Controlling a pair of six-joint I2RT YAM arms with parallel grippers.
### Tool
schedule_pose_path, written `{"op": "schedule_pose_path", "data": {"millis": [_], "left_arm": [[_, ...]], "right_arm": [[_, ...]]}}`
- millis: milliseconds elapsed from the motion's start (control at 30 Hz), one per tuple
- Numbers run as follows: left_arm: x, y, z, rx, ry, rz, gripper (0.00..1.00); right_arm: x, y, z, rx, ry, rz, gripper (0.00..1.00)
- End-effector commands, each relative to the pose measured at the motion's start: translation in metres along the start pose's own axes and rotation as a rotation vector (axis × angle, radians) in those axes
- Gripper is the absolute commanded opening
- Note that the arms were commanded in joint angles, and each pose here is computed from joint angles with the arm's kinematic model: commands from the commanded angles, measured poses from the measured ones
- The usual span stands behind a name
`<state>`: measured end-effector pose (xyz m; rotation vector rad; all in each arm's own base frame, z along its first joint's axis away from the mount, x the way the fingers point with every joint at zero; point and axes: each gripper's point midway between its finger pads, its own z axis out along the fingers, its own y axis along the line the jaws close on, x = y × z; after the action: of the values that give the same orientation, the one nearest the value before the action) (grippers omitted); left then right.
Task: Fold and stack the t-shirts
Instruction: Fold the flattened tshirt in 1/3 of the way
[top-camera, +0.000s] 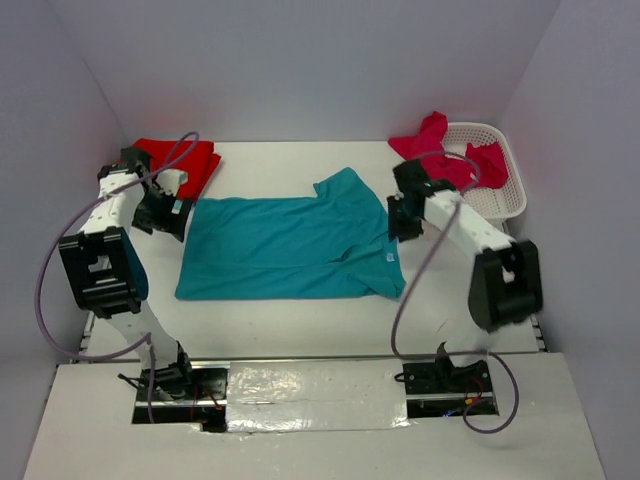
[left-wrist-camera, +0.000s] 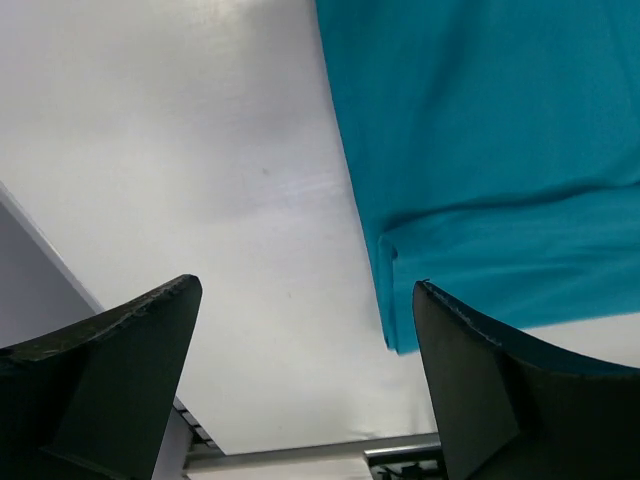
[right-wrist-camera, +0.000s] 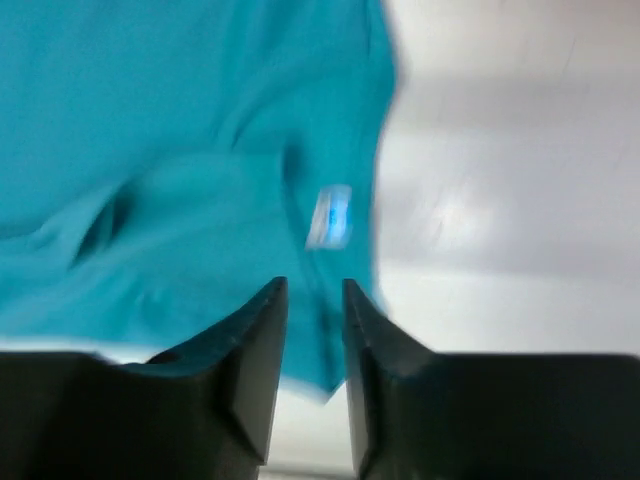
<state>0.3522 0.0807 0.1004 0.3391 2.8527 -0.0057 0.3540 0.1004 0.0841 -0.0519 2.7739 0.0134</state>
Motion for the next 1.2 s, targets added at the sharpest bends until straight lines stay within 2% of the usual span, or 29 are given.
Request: {"op": "schedule_pose_path", "data": {"millis": [0,33,67,100,133,233,400,500,600,633,667,700,733,767,800,933,1067,1133,1167], "left_arm": [[0.032,-0.032,-0.016,0.124,0.054,-0.043,0.99],[0.06,-0.042,-0.003,0.151,0.139,-0.048,0.99],[0.071,-0.044,0.004,0.145,0.176,-0.045,0.99],[0.081,-0.043,0.014,0.133,0.209,-0.048,0.99],[0.094,-0.043,0.023,0.121,0.249,-0.052,0.99],[0.093,-0.042,0.039,0.116,0.253,-0.073,0.99],[0.086,-0.047,0.049,0.147,0.233,-0.102,0.99],[0.095,-0.058,0.057,0.182,0.262,-0.096,0.93],[0.103,-0.068,0.064,0.197,0.281,-0.073,0.75],[0.105,-0.069,0.067,0.197,0.286,-0.073,0.55],[0.108,-0.07,0.07,0.199,0.293,-0.071,0.41],[0.11,-0.07,0.072,0.19,0.299,-0.068,0.21],[0.111,-0.068,0.074,0.182,0.305,-0.066,0.0],[0.112,-0.066,0.075,0.172,0.308,-0.059,0.0],[0.113,-0.059,0.076,0.134,0.31,-0.044,0.0],[0.111,-0.038,0.072,0.035,0.291,0.01,0.0],[0.109,-0.035,0.07,0.021,0.297,0.017,0.0],[0.109,-0.043,0.071,0.061,0.3,0.026,0.0],[0.111,-0.046,0.07,0.071,0.308,0.033,0.07]], "right_arm": [[0.045,0.033,-0.036,-0.266,0.007,0.187,0.32],[0.074,0.035,-0.024,-0.293,0.064,0.207,0.21],[0.084,0.039,-0.026,-0.327,0.071,0.219,0.23],[0.095,0.043,-0.024,-0.347,0.102,0.244,0.29],[0.113,0.041,-0.015,-0.342,0.132,0.253,0.47],[0.125,0.042,-0.01,-0.366,0.151,0.264,0.57],[0.129,0.025,0.001,-0.3,0.149,0.279,0.6],[0.137,0.018,0.008,-0.275,0.164,0.294,0.6],[0.139,0.014,0.012,-0.27,0.16,0.297,0.58],[0.138,0.013,0.013,-0.27,0.157,0.301,0.52],[0.137,0.011,0.015,-0.268,0.155,0.304,0.44],[0.135,0.007,0.018,-0.263,0.153,0.318,0.23],[0.135,0.004,0.02,-0.258,0.163,0.327,0.12],[0.135,0.0,0.021,-0.247,0.168,0.336,0.02],[0.131,-0.009,0.018,-0.237,0.158,0.353,0.0],[0.125,-0.028,0.005,-0.207,0.125,0.386,0.0],[0.136,-0.024,0.016,-0.221,0.205,0.369,0.0],[0.142,-0.024,0.028,-0.221,0.233,0.374,0.08],[0.142,-0.023,0.031,-0.221,0.237,0.371,0.25]]}}
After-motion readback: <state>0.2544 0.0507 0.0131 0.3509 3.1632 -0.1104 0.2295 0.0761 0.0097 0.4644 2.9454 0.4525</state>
